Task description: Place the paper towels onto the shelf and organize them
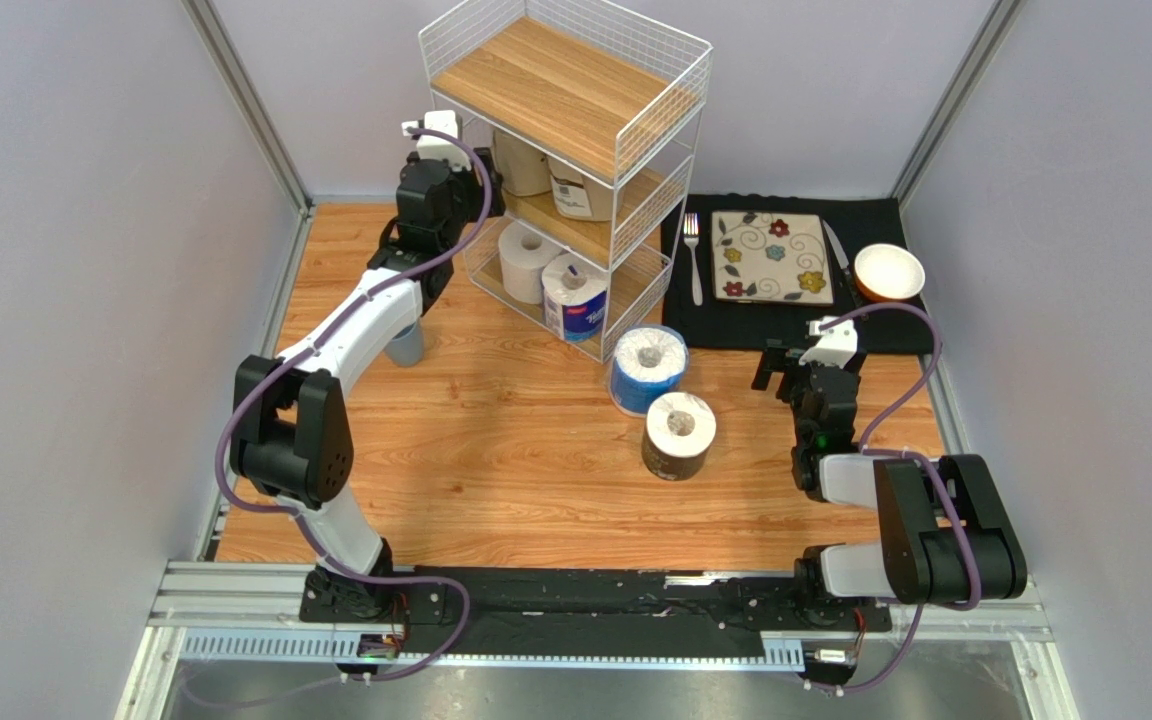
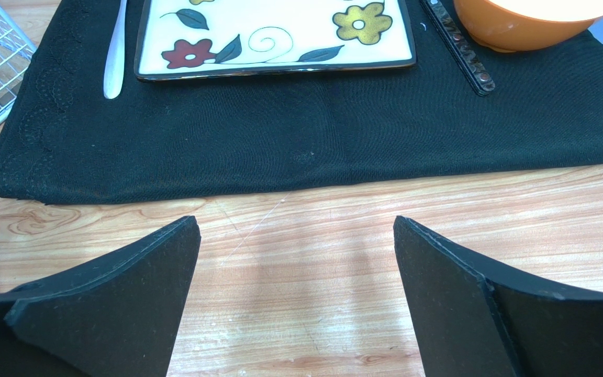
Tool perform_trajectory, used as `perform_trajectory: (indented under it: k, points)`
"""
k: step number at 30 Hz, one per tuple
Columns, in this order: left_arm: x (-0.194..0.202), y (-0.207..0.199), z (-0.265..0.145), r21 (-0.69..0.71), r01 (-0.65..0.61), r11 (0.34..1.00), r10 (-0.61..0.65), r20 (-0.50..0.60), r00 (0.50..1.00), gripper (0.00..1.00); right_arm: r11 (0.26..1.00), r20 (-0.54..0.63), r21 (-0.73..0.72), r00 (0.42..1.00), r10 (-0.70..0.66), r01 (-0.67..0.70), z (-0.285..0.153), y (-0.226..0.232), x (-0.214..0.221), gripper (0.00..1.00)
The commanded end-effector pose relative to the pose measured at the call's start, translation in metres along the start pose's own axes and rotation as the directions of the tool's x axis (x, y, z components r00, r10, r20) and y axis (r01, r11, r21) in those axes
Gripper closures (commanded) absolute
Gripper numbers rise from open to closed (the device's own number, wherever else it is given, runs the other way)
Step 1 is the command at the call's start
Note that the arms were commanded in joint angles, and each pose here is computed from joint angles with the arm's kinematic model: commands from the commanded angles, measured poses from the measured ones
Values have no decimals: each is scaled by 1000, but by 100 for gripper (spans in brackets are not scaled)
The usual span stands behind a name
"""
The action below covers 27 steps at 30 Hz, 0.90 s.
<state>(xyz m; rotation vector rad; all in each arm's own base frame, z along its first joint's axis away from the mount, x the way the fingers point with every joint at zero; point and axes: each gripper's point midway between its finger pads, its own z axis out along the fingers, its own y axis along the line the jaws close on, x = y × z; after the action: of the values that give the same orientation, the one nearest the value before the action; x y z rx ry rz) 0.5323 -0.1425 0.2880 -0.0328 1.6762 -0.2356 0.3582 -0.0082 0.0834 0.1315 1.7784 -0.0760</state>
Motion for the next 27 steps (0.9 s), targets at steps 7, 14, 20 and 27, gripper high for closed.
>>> perform_trajectory:
  k: [7, 14, 20, 27]
  points:
    - [-66, 5, -68, -8, 42, 999, -41, 133, 990, 28, 1000, 63, 0, 998, 6, -6, 5, 2, -22, 1]
    - [-26, 14, -128, -15, 129, 992, -129, 7, 992, 28, 1000, 61, -2, 998, 6, -5, 4, 2, -21, 1]
    - [23, 19, -186, 5, 193, 981, -191, -105, 976, 28, 995, 92, 90, 995, 44, -53, 3, -13, -32, 1]
    - [40, 23, -225, 19, 179, 984, -173, -169, 970, 28, 946, -13, 283, 985, 172, -161, 1, -32, -93, 1]
